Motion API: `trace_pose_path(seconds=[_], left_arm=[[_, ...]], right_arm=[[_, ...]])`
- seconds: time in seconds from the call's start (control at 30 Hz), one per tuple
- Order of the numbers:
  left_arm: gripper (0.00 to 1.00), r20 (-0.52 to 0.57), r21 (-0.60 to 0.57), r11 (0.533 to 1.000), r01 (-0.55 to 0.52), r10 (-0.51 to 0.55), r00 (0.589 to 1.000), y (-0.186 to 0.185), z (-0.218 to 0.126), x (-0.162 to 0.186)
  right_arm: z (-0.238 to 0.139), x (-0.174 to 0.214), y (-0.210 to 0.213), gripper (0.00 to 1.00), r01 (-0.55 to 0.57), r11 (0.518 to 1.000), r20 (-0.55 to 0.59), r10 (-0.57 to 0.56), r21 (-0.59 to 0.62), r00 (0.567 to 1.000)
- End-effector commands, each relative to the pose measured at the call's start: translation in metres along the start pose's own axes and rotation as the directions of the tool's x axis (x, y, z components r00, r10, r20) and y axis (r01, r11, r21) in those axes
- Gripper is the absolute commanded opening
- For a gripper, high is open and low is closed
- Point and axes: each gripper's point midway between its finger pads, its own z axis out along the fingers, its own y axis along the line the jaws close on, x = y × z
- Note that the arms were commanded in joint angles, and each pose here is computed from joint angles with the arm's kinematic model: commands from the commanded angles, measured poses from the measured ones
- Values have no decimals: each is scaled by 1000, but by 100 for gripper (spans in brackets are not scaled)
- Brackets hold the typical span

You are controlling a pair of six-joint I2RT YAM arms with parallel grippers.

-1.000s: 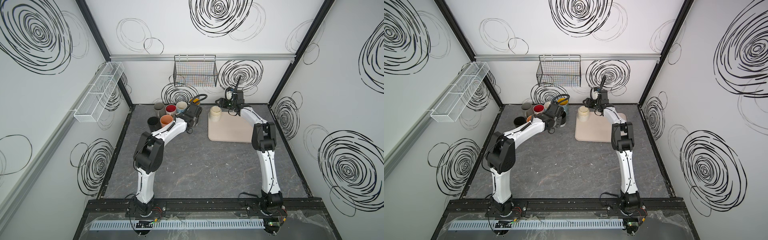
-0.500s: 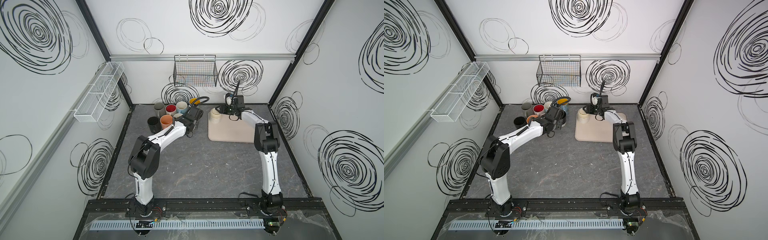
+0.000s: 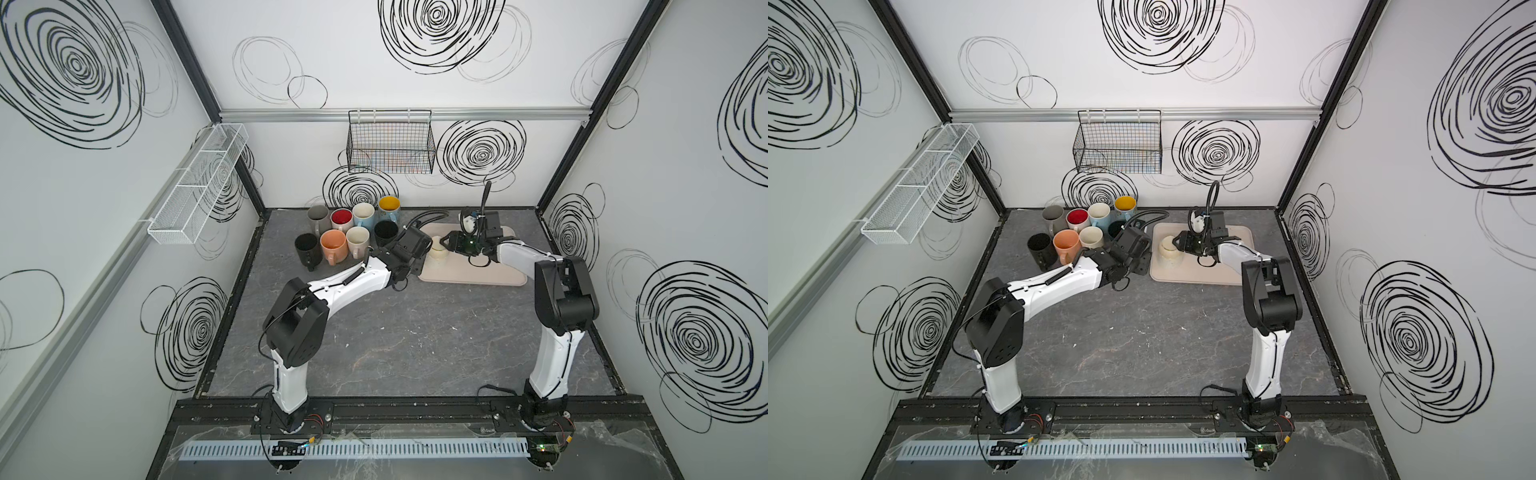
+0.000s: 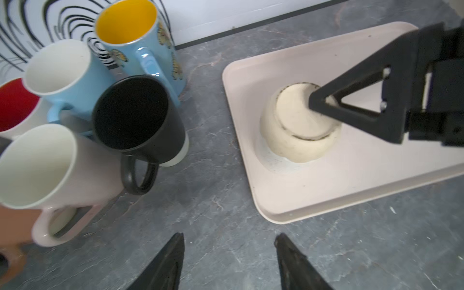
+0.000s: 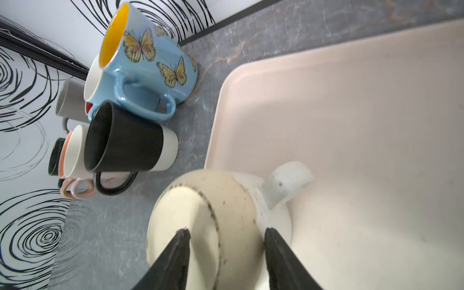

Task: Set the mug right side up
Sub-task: 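Withdraw the left gripper while the right gripper descends onto the speckled cream mug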

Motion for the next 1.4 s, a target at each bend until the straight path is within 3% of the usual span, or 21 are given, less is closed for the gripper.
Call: trace_pose_path(seconds=[0.0, 0.17, 0.33, 0.63, 0.97, 1.17, 1.37], left_arm=[[55, 10, 129, 987, 92, -94, 995, -24, 12, -1], [52, -18, 189, 977, 96, -94, 995, -43, 24, 6], [51, -44, 244, 959, 146, -140, 989, -56, 35, 9], [49, -82, 288, 940, 180, -163, 983, -63, 54, 12], [45, -90, 303, 926, 226, -208, 974, -55, 80, 3], [43, -75, 294, 925, 243, -231, 970, -46, 87, -4], [43, -71, 305, 919, 251, -240, 968, -47, 92, -9]], right_arm=[[-33, -19, 15, 54, 13, 1000, 109, -15, 15, 994], [-48, -48, 4, 55, 34, 998, 141, -42, 58, 989], [-16, -60, -11, 52, 30, 999, 71, -32, 29, 997], [37, -53, -17, 38, 19, 998, -72, -24, -62, 997], [15, -13, -22, 24, 38, 999, -89, -41, -35, 995], [1, 21, -14, 23, 40, 999, -128, -44, -31, 991], [-21, 46, 0, 24, 129, 992, -149, -127, 8, 981]])
